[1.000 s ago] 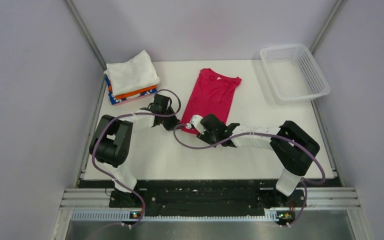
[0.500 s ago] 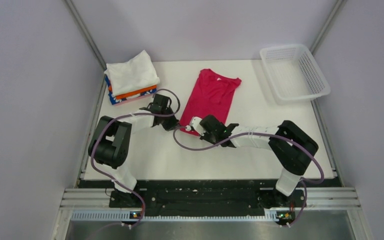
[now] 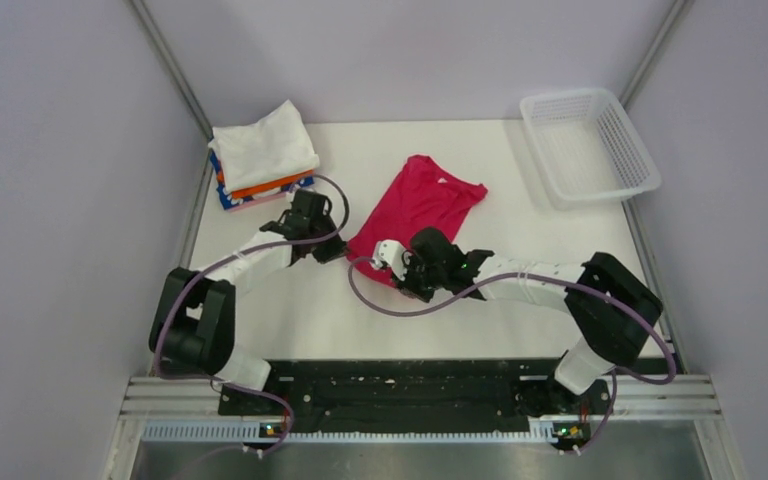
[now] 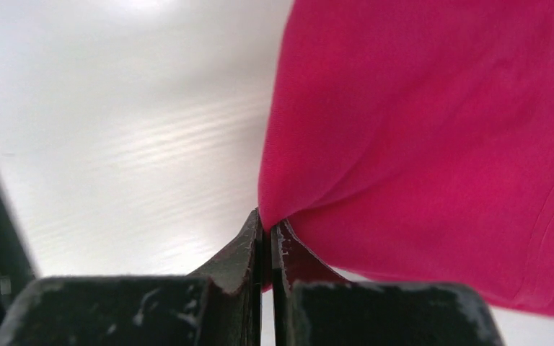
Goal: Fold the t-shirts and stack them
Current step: Fold the long partially folded tshirt into a neat square, then put the neatly folded tshirt into the corner of the board with the left arm
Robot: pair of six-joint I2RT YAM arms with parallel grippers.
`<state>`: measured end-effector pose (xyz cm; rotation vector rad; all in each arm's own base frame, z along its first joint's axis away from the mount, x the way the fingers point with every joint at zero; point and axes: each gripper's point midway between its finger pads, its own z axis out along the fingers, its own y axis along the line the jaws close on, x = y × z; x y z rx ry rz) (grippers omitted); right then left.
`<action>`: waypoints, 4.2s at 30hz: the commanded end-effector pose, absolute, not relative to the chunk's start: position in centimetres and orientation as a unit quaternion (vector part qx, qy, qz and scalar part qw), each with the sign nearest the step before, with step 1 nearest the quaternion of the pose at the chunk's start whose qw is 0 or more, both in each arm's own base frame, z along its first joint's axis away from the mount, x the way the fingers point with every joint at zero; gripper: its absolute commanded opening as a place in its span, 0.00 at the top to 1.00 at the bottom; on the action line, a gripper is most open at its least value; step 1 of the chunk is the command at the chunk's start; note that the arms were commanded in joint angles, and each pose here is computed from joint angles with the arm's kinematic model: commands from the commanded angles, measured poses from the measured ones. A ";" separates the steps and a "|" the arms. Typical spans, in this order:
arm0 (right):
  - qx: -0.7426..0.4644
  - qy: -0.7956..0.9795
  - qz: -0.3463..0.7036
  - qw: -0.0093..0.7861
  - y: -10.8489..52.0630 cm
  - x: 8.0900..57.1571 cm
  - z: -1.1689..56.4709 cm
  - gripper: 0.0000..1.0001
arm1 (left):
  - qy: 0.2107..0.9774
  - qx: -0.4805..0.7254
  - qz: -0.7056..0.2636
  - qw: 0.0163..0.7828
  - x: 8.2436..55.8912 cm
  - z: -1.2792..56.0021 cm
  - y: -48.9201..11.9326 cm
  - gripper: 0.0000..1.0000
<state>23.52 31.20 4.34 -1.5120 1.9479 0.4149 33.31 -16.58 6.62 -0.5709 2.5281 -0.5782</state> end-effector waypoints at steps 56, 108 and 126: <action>-0.141 0.877 0.281 0.365 22.6 27.3 12.1 1.00 | 0.887 -0.133 -0.291 0.333 42.4 15.8 -21.8 1.00; -0.060 0.838 0.290 0.458 24.2 36.9 15.8 0.01 | 0.906 -0.088 -0.275 0.308 31.8 11.0 -22.6 0.01; 0.112 0.780 0.225 0.573 13.7 30.3 19.1 0.01 | 0.956 -0.098 -0.120 0.251 35.6 4.2 -19.9 0.01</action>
